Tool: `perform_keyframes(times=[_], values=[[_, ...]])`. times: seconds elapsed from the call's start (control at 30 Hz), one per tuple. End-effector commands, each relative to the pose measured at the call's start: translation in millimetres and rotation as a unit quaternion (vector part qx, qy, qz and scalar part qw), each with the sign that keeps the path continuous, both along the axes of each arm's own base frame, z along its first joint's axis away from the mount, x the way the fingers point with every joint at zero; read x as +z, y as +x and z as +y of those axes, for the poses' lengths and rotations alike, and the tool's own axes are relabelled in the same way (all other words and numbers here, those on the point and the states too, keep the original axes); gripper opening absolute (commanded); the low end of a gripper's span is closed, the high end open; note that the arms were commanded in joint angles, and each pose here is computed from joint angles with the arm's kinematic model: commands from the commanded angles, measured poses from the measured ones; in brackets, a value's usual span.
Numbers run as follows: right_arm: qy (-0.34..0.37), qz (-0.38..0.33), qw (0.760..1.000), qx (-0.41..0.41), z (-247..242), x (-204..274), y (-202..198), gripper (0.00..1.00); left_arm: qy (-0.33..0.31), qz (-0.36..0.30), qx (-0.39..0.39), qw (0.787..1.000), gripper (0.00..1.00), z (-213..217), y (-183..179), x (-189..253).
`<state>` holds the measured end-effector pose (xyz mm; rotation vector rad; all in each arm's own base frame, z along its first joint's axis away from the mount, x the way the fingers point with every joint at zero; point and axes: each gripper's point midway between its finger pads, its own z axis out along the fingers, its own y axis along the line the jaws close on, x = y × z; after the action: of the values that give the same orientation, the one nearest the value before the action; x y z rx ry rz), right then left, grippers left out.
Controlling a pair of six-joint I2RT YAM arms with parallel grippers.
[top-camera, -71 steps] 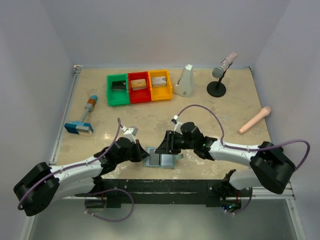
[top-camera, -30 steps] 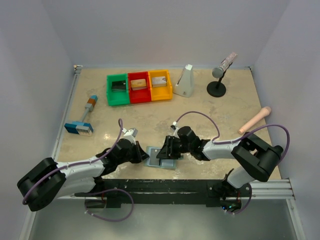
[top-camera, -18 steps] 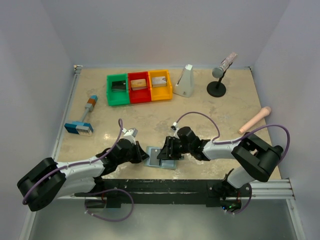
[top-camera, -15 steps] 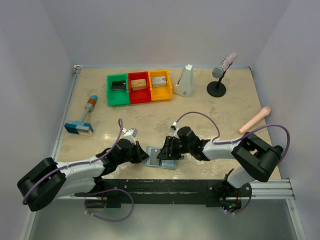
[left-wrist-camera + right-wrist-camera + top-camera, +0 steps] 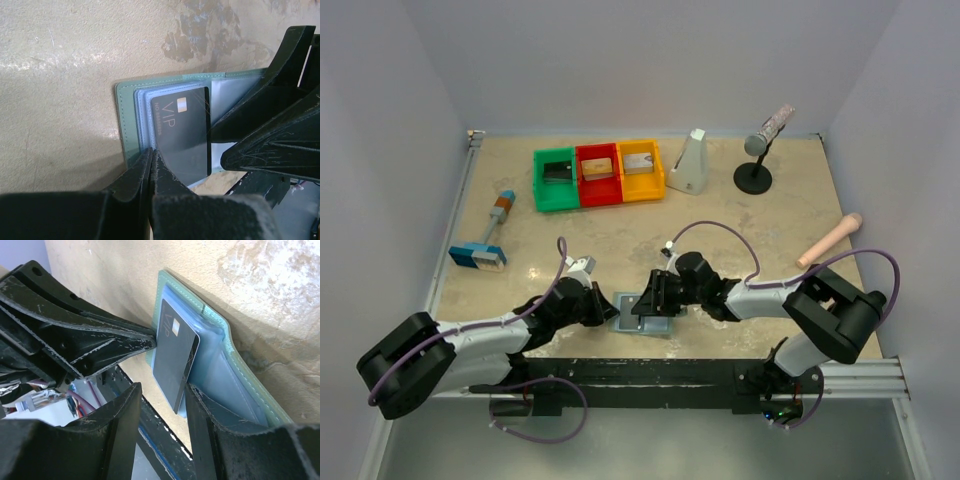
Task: Take the credit cards out of the card holder
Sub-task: Remove the credit card from the card holder.
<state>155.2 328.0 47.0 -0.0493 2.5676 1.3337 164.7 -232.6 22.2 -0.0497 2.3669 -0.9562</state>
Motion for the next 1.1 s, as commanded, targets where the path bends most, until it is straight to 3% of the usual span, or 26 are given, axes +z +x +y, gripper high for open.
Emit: perform_keyframes(times=[0.0,0.73,1.07], values=[[0.052,-0.02,0.998,0.016,13.7,20.5,1.4,0.45,0.023,0.019,0.0,1.0,0.0,9.8,-8.2,-17.7],[0.074,-0.012,0.997,0.03,23.7,23.5,1.6,0.45,0.003,0.036,-0.017,0.999,0.0,0.0,-14.4,-22.8],[0.047,-0.004,0.999,0.013,20.1,15.3,6.3,0.45,-0.022,0.039,-0.024,0.999,0.0,-6.0,-21.0,-17.4]])
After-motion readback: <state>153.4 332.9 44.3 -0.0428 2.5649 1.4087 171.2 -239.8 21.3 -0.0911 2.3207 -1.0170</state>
